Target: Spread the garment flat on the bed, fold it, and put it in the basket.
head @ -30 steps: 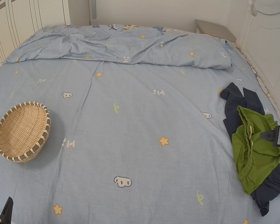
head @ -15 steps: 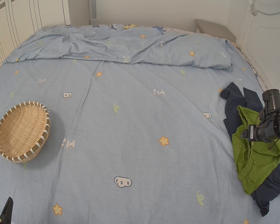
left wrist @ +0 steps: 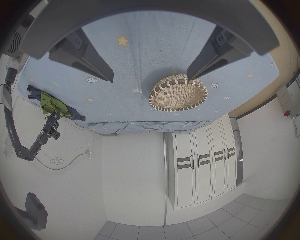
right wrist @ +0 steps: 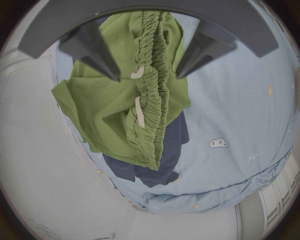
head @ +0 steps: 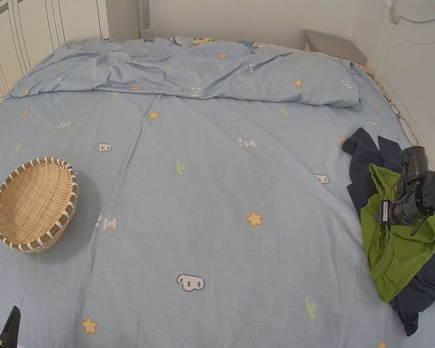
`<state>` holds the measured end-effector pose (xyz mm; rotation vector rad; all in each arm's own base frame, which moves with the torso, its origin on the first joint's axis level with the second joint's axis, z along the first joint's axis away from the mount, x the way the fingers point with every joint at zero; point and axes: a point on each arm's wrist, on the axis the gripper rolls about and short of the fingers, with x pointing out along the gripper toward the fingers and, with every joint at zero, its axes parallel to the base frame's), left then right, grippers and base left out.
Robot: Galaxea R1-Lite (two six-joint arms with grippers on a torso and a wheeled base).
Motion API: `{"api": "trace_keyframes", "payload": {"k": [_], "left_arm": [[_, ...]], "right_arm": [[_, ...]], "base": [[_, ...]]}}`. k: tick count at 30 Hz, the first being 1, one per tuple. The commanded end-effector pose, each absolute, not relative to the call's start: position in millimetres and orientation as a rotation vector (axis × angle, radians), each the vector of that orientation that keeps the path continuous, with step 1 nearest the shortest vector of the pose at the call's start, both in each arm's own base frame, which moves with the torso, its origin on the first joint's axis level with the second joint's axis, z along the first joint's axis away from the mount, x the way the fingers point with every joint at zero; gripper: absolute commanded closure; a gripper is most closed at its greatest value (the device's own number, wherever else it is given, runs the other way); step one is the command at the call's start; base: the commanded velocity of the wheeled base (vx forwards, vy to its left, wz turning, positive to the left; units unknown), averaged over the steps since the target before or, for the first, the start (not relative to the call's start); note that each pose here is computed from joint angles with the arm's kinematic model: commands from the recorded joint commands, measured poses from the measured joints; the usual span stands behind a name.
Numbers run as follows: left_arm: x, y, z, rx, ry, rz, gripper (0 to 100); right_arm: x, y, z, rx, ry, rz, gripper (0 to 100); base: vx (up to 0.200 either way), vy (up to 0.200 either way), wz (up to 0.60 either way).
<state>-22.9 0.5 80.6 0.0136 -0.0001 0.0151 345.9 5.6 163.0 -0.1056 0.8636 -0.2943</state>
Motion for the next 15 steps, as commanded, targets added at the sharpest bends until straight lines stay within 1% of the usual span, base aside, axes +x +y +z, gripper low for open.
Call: {"api": "trace_keyframes", "payload": {"k": [1, 8, 11, 15], "left_arm": [[-22.9, 0.6, 75.7, 0.014, 0.000, 0.015, 0], [-22.9, 0.6, 75.7, 0.014, 0.000, 0.015, 0], [-22.9, 0.6, 75.7, 0.014, 0.000, 0.015, 0], [-22.9, 0.6, 75.9, 0.014, -0.001, 0.015, 0]], "right_arm": [[349.9, 6.8, 157.5, -0.109, 0.877, -0.291, 100], [354.8, 5.9, 153.2, -0.110, 0.887, -0.294, 100], [356.1, 7.3, 160.2, -0.103, 0.873, -0.280, 100], [351.5, 12.6, 181.2, -0.069, 0.876, -0.279, 100]], "base": [[0.000, 0.000, 0.00], [0.000, 0.000, 0.00], [0.000, 0.000, 0.00], [0.000, 0.000, 0.00]]}}
